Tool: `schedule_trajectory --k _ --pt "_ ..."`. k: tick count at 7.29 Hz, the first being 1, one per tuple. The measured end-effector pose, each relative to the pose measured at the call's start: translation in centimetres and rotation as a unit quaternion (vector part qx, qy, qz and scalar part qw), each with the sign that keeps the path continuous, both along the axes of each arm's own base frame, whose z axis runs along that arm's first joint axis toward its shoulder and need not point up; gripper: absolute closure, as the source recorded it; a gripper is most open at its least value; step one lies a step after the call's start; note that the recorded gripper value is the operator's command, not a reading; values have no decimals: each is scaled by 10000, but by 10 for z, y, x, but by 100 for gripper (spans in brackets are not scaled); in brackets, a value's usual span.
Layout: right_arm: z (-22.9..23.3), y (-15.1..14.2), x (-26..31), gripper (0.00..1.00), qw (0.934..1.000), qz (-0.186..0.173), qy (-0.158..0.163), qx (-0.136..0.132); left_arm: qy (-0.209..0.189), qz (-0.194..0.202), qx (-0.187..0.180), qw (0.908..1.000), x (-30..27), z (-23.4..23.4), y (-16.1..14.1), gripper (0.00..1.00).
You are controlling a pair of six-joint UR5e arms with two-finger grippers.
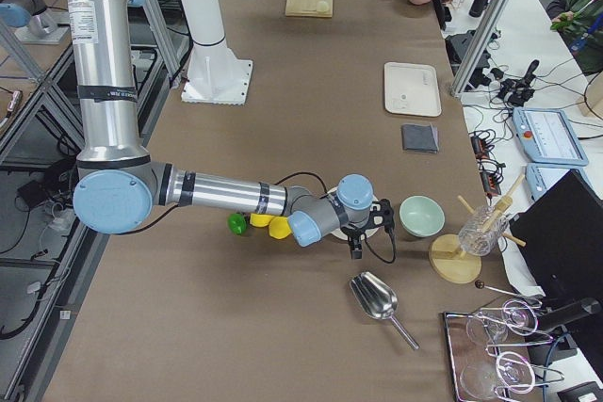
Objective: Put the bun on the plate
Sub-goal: 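Hook the right gripper on the white plate rim and drag it toward the robot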
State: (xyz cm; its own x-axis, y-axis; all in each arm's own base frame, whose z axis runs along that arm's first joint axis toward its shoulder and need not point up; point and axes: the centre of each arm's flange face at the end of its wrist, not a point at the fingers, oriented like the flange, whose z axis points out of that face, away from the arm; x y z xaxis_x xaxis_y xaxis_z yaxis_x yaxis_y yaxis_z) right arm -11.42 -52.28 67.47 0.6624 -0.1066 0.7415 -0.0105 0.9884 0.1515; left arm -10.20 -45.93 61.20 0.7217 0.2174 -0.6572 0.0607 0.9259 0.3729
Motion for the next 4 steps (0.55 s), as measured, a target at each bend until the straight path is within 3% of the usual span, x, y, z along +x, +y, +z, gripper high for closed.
schedule_trajectory --k 4 --pt "8 8 -21 0 9998 -156 28 -126 7 -31 4 10000 0 -4 -5 2"
